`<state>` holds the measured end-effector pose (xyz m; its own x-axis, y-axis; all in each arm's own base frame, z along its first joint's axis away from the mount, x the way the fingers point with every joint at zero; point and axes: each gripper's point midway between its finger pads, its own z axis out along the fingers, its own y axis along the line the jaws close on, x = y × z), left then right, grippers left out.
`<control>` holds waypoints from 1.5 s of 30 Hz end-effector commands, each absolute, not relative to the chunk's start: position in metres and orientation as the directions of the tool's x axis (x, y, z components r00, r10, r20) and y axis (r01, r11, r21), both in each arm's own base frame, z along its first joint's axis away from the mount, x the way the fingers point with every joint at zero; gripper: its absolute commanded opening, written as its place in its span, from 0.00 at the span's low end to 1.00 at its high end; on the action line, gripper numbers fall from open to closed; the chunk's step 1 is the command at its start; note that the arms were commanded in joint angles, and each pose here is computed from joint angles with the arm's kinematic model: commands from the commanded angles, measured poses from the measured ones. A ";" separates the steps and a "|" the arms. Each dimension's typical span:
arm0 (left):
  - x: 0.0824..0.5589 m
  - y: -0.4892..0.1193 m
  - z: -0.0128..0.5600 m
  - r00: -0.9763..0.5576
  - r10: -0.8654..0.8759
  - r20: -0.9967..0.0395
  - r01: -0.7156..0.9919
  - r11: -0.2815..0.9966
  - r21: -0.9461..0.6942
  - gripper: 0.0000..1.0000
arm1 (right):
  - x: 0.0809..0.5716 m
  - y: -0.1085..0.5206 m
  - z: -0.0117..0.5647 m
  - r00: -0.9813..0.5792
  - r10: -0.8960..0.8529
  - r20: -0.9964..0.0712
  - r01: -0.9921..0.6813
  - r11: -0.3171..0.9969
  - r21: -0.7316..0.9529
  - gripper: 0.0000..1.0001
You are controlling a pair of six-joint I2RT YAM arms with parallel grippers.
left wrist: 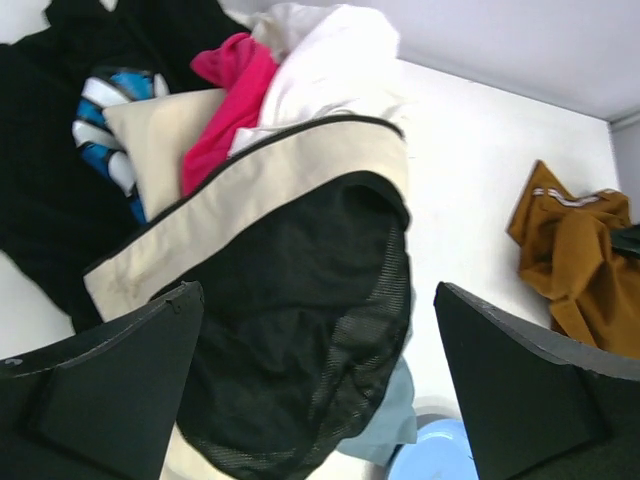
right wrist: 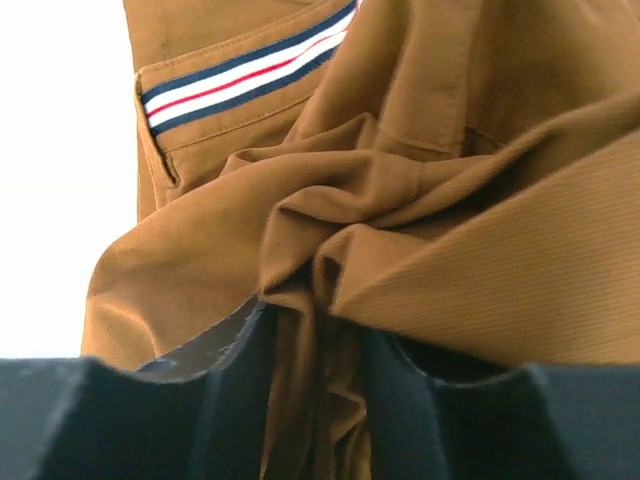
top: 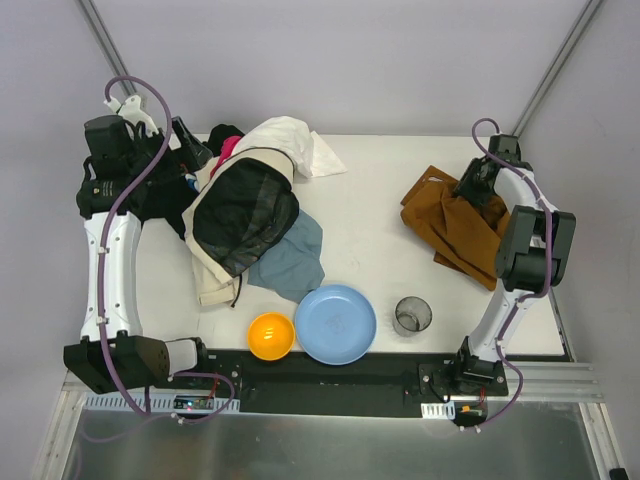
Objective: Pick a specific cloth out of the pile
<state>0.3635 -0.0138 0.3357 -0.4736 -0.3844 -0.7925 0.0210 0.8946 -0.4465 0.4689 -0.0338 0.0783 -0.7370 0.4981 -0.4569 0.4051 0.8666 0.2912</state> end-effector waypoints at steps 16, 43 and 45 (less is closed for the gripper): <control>0.343 -0.067 0.334 -0.511 -0.375 -0.774 0.294 0.769 -0.567 0.99 | 0.409 -0.001 0.235 -0.657 0.322 -0.682 0.235 0.946 0.221 0.96; 0.280 -0.049 0.229 -0.605 -0.239 -0.760 0.068 0.935 -0.348 0.99 | 0.281 0.048 0.216 -0.596 0.264 -0.759 0.075 0.959 0.275 0.96; 0.273 -0.051 0.225 -0.605 -0.237 -0.760 0.071 0.935 -0.348 0.99 | 0.270 0.046 0.212 -0.581 0.270 -0.768 0.076 0.957 0.279 0.96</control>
